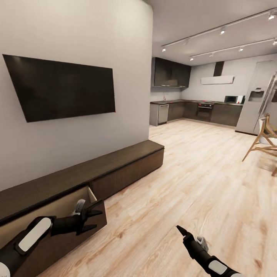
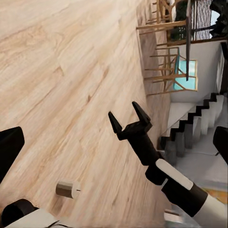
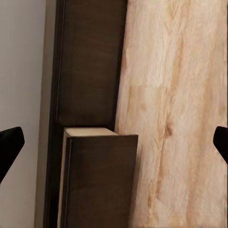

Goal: Place each of the two pumpkins and all three candles from the living room inside a cabinet in the living room (use any cabinet), then make sure every cabinet is closed, and position the cauldron so it is next to a table in the living room.

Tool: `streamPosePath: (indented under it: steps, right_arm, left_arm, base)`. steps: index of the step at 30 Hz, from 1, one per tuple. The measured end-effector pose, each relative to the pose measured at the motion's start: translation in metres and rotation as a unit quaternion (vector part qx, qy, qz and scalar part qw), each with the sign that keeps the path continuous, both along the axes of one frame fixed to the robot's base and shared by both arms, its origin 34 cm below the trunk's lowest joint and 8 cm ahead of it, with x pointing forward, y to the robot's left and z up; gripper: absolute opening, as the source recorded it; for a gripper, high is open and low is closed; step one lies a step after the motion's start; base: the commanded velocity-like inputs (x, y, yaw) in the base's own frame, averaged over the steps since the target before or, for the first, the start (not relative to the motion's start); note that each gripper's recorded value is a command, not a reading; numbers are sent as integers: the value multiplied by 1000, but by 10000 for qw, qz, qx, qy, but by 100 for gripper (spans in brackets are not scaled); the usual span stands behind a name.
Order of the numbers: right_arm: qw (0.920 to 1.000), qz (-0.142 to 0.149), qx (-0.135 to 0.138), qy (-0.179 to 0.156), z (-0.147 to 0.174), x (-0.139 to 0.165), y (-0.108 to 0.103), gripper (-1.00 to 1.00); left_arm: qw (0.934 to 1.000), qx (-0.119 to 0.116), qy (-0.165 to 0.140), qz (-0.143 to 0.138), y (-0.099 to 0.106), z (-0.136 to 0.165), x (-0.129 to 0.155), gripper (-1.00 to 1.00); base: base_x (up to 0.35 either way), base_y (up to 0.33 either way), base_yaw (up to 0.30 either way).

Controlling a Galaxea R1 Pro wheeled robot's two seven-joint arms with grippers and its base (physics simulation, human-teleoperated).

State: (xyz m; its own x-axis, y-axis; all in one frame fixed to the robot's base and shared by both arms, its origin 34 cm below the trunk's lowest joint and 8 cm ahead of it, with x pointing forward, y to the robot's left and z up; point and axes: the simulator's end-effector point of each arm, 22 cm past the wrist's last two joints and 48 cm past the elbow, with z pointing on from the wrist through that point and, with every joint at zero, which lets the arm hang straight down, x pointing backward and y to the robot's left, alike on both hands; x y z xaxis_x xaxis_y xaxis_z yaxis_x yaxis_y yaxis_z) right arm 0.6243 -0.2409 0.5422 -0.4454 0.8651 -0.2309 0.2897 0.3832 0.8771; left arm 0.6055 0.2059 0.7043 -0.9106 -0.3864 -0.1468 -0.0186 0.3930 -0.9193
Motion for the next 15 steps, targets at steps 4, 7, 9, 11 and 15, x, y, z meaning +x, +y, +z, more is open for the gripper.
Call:
streamPosePath:
  steps: [4,7,9,11,15]
  right_arm:
    - [10000,-44,-78,-28,8,1,-3,100]
    - [9999,-54,-90,-29,13,2,-4,100]
    - [9999,-69,-109,16,14,0,-5,100]
    - [9998,-89,-140,86,14,-1,-7,100]
    - [9995,-127,-206,186,17,-3,-10,100]
  left_arm:
    - [9989,367,-247,-169,-7,20,5,100]
    - [9972,704,-195,-180,-7,17,6,100]
    - [9956,915,-139,-164,-6,14,7,100]
    - [9939,1090,-86,-137,-2,12,8,100]
    - [9914,1309,-9,-87,3,12,9,100]
  base:
    - [-39,0,-278]
    - [-10,0,-278]
    - [-3,0,-278]
    - [-1,0,-280]
    - [0,0,-284]
